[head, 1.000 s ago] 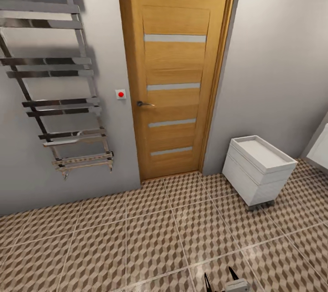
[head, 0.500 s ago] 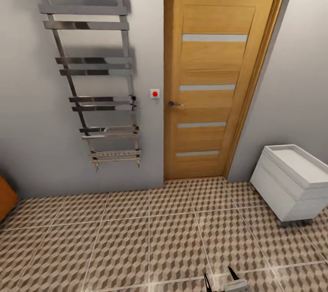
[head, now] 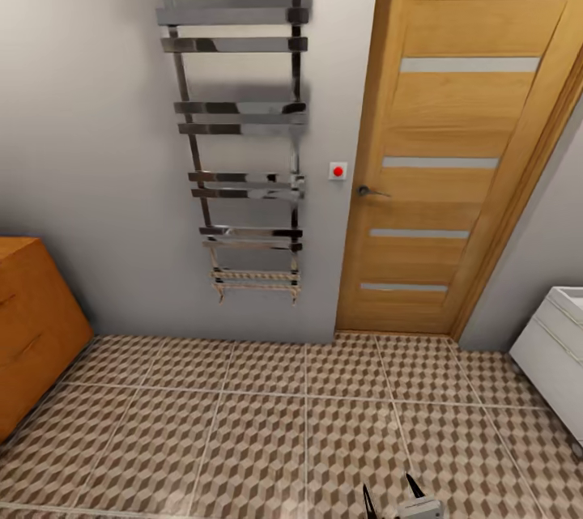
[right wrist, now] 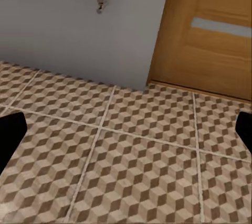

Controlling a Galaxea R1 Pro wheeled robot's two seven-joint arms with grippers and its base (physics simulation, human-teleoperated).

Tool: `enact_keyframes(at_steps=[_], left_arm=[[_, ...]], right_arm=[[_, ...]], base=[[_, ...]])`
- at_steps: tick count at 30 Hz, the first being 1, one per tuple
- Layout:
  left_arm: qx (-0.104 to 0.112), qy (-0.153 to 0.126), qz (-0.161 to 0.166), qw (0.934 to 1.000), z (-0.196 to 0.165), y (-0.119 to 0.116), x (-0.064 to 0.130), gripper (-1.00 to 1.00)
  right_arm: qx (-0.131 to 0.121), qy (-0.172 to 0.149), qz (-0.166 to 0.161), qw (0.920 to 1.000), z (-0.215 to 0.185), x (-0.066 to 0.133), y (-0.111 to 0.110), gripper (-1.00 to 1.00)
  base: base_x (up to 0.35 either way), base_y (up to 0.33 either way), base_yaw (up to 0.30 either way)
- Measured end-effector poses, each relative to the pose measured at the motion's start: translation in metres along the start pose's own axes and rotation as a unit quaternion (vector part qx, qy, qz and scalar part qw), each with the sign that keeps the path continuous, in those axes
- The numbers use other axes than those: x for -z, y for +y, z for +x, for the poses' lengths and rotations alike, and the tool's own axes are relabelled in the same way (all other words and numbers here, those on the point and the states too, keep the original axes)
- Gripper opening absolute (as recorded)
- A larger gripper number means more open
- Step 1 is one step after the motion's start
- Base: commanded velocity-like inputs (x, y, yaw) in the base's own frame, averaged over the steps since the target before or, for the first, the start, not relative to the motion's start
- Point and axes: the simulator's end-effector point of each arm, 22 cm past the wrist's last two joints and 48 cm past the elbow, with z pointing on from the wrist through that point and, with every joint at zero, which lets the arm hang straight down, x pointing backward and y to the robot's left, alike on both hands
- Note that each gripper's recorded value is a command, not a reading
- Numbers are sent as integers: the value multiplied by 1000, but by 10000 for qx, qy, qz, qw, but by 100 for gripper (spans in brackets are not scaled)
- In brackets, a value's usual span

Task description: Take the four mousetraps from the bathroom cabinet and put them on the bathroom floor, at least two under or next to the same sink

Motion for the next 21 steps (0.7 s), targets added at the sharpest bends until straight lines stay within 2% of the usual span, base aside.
enact_keyframes(at_steps=[7, 21], left_arm=[[0, 1, 0, 10000, 0, 0, 0, 100], [0, 5, 1, 10000, 0, 0, 0, 100]], right_arm=[[0, -2, 1, 10000, 0, 0, 0, 100], [-1, -1, 1, 10000, 0, 0, 0, 100]], base=[[300, 112, 286], [308, -4, 286]])
